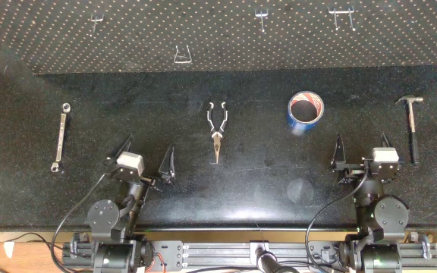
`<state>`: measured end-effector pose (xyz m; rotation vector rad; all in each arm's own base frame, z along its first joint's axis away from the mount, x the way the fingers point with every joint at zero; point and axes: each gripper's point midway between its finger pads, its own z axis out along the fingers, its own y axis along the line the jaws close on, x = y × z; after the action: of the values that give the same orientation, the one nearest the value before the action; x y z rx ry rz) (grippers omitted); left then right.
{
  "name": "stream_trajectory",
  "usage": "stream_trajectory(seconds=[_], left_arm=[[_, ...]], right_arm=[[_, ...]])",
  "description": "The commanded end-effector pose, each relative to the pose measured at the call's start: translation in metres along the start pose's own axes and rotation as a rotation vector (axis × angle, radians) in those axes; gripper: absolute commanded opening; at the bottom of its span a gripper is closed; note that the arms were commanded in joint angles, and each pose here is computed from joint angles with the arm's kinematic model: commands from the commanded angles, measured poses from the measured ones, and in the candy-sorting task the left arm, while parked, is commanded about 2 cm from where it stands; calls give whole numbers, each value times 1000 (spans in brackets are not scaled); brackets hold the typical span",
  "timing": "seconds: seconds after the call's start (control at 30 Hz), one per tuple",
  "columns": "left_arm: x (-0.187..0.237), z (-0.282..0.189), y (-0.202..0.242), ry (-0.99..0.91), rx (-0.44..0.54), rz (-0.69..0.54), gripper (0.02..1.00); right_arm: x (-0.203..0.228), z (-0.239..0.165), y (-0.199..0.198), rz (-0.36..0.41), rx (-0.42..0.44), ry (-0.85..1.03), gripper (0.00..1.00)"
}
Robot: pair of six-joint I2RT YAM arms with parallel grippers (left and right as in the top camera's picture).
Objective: Place Tools Onto Pegboard
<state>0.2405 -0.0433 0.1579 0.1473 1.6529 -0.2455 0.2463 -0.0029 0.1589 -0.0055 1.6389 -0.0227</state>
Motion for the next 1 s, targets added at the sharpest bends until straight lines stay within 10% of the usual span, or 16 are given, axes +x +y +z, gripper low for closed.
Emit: stream_trajectory(seconds=[0.03,0.17,0.5,0.83,1.0], left_arm=[[-40,-24,17,52,-144,115,996],[-69,-63,61,321,-441,169,993],[-83,-135,98,859,-615,336,993],[-23,-125,165,1196,-616,-374,996],[18,-107,197,1314,-560,-441,996]], right_arm=[[2,0,-3,-7,13,3,934],[2,0,-3,-7,13,3,934],[2,0,-3,-7,13,3,934],[2,0,-3,-7,13,3,932],[2,0,-3,-6,13,3,932]])
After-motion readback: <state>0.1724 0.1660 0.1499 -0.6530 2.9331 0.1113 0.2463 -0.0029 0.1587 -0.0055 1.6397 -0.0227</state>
